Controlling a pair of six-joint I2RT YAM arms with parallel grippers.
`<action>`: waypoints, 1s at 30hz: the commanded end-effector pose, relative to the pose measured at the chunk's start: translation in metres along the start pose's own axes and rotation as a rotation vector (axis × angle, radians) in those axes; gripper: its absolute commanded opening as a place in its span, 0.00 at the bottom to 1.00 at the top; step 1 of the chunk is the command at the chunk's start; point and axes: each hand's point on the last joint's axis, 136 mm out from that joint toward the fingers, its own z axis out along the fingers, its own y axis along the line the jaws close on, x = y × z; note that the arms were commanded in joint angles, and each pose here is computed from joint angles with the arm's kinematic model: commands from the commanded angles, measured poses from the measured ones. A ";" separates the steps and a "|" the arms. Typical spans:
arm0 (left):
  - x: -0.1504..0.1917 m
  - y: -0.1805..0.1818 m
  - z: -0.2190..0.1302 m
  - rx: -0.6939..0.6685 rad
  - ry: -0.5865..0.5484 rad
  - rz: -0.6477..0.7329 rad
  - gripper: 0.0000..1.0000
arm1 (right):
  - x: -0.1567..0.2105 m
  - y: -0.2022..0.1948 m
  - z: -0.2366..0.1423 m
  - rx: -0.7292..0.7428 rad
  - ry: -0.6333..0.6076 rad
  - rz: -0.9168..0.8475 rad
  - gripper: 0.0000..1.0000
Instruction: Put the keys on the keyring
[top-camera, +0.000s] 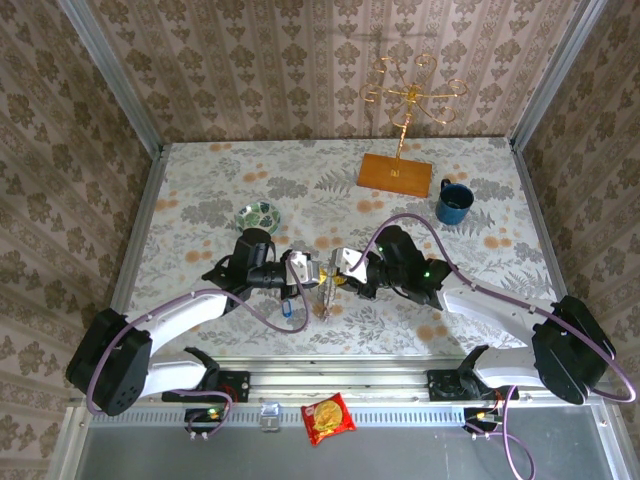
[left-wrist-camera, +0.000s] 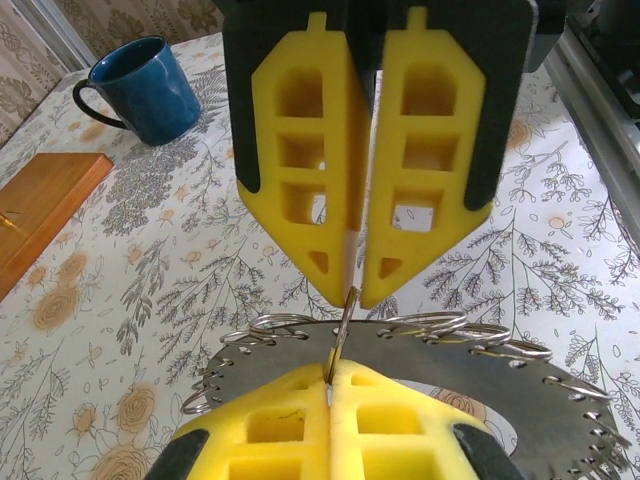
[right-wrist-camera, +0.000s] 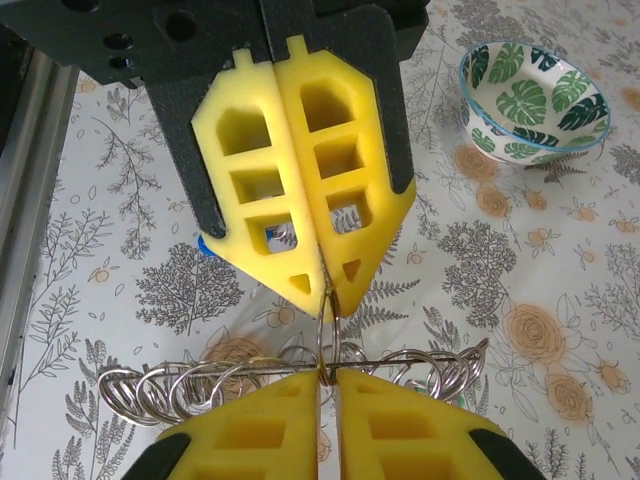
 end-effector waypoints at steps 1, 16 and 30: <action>-0.005 -0.001 -0.003 -0.009 -0.012 0.038 0.00 | -0.010 -0.002 -0.002 0.005 -0.001 -0.024 0.15; -0.008 -0.001 0.000 0.003 -0.034 -0.002 0.03 | -0.016 -0.006 0.004 0.018 -0.020 -0.027 0.00; -0.010 -0.004 0.005 0.040 -0.065 -0.031 0.16 | -0.025 -0.006 0.006 0.019 -0.062 -0.020 0.00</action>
